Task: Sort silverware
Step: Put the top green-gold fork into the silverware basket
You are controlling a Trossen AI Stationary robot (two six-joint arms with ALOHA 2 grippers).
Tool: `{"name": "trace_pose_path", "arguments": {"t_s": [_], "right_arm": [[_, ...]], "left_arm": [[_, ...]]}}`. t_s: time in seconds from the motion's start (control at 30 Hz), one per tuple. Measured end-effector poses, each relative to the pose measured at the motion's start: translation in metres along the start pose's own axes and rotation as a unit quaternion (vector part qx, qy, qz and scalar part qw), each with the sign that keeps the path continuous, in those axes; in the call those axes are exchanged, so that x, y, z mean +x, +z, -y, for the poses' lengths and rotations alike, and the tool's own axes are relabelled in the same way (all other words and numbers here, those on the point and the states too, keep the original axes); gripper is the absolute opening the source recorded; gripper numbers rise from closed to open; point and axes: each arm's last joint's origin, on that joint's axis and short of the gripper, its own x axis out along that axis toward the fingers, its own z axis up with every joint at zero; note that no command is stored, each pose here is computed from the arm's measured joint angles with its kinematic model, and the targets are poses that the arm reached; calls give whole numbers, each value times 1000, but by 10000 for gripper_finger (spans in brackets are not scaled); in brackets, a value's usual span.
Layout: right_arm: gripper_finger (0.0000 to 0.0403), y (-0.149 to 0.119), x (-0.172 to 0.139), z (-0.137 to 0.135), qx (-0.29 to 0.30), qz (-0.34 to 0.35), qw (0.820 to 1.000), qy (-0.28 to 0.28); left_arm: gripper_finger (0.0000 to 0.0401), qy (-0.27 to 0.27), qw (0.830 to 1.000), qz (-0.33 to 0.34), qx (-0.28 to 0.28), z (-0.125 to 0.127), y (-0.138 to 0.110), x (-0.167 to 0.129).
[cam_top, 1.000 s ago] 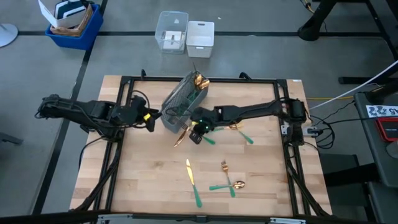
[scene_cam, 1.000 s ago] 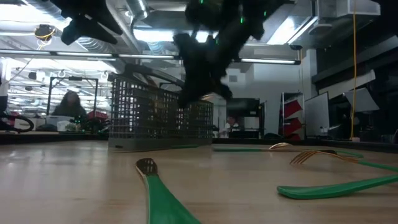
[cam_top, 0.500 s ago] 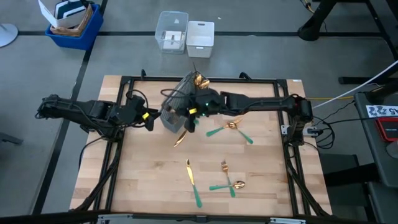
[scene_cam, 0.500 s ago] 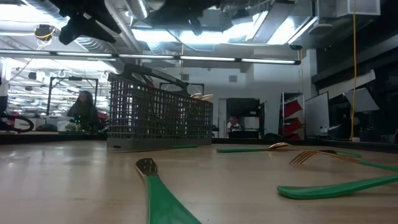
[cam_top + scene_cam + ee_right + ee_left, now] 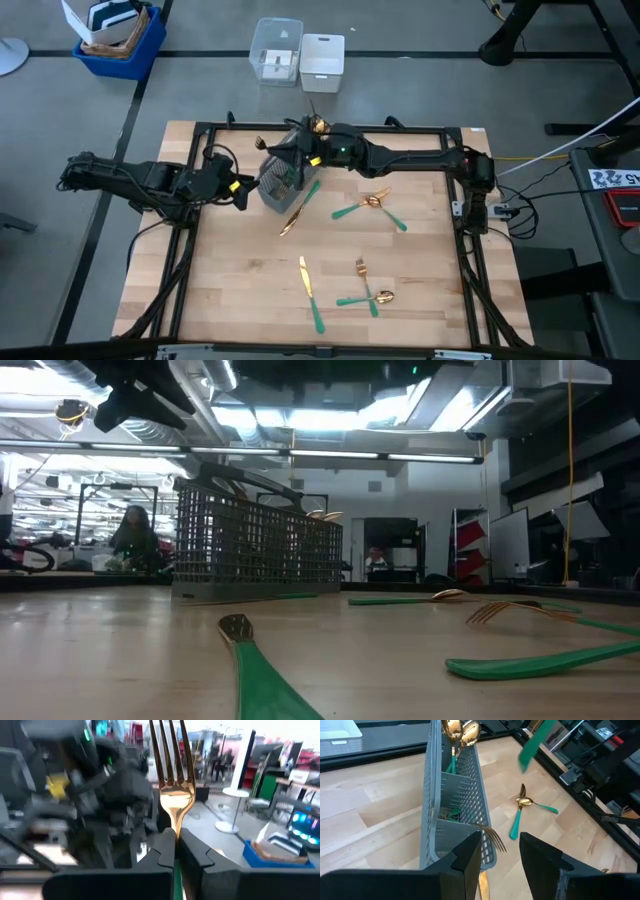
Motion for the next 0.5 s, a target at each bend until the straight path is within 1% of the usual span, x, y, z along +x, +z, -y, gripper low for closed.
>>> {"name": "trace_pose_path", "arguments": {"t_s": [0.2,0.37,0.5], "right_arm": [[12,-35,16,15,1,11,1000,0],[12,-71,27,17,25,-13,1000,-3],[12,-90,32,16,29,-33,999,-5]], "left_arm": [[125,-1,1000,1,0,0,0,0],[125,0,1000,0,2,0,0,0],[125,1,1000,0,8,0,0,0]]}}
